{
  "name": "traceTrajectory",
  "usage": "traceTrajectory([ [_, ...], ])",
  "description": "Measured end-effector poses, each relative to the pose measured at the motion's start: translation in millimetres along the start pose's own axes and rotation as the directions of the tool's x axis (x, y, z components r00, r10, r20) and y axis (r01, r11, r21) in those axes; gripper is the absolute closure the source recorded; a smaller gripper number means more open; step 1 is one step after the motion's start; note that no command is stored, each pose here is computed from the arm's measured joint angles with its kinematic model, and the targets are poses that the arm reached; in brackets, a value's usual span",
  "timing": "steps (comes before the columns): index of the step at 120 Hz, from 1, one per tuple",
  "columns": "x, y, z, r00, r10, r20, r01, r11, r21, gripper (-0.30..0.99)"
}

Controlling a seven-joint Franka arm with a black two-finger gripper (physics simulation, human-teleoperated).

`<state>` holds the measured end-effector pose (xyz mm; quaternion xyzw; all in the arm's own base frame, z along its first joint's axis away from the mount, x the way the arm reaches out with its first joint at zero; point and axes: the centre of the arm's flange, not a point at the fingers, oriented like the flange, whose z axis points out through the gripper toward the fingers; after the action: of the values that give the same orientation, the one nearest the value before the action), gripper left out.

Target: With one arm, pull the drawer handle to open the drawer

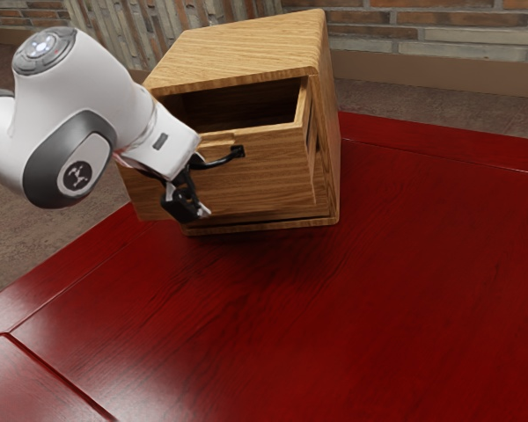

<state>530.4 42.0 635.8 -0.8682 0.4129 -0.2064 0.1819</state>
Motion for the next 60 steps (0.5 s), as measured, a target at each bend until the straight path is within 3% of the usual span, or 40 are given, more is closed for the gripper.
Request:
traceTrajectory([
  [19, 0, 7, 2, 1.000, 0.003, 0.004, -0.003, 1.000, -0.009, 0.00],
  [45, 3, -10, -32, 1.000, -0.010, -0.022, 0.011, 0.999, 0.042, 0.04],
  [53, 6, -20, -52, 0.999, -0.016, -0.031, 0.018, 0.998, 0.064, 0.03],
  [60, 12, -37, -101, 0.998, -0.030, -0.047, 0.035, 0.995, 0.093, 0.02],
])
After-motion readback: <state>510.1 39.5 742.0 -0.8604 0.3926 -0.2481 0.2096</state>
